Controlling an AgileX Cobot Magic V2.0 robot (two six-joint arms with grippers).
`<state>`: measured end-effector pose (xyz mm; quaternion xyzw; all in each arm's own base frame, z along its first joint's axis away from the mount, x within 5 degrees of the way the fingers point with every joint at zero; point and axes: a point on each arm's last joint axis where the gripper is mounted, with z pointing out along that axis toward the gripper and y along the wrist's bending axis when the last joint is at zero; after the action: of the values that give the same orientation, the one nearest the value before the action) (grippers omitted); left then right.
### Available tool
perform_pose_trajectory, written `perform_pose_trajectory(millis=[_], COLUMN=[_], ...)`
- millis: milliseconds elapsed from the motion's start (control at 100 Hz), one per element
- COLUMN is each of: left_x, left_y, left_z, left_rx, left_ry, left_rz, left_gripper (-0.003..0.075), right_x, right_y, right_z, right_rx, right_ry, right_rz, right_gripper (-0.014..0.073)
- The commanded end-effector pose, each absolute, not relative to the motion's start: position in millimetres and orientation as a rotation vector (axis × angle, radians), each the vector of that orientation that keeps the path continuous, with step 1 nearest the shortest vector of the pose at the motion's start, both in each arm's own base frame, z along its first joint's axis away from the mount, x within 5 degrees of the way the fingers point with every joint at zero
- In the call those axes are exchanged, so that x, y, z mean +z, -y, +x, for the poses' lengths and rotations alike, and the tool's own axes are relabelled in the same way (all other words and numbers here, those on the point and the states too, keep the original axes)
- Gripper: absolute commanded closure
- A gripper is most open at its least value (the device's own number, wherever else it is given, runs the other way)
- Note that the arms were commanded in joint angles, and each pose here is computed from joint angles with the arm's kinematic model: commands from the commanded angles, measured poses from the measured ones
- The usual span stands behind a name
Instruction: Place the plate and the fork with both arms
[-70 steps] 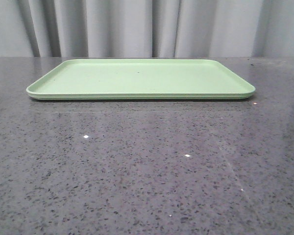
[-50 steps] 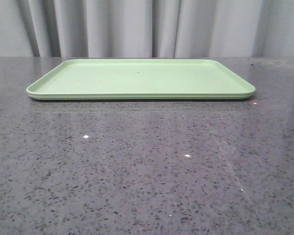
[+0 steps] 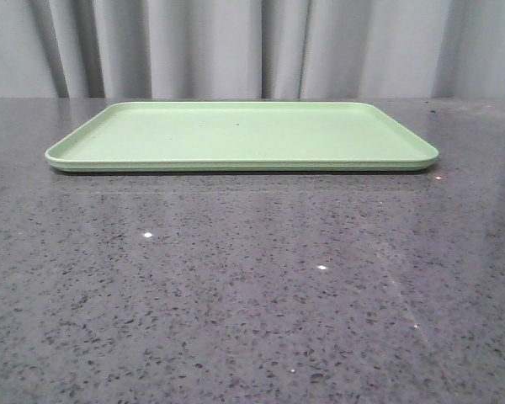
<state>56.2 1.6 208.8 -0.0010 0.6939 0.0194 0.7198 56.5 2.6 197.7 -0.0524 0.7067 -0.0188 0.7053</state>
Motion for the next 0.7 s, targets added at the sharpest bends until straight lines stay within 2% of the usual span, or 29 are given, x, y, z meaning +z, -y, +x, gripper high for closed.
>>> perform_pose_trajectory(millis=[0, 330, 520, 690], left_x=[214, 226, 256, 288], left_y=[-1, -1, -1, -1], left_z=[53, 51, 42, 32], left_rx=[0.024, 0.024, 0.025, 0.026], left_ry=[-1.429, -1.357, -1.336, -1.450], left_rz=[-0.007, -0.006, -0.007, -0.010], left_gripper=[0.0741, 0.0741, 0.0741, 0.0741], right_x=[209, 237, 263, 291], right_y=[-2, -2, -2, -2], right_z=[54, 48, 42, 43], right_rx=[-0.052, -0.032, -0.009, -0.007], right_ry=[-1.460, -1.210, -1.275, -1.395], right_rz=[-0.112, -0.081, -0.062, -0.071], right_gripper=[0.0715, 0.0715, 0.0715, 0.0715])
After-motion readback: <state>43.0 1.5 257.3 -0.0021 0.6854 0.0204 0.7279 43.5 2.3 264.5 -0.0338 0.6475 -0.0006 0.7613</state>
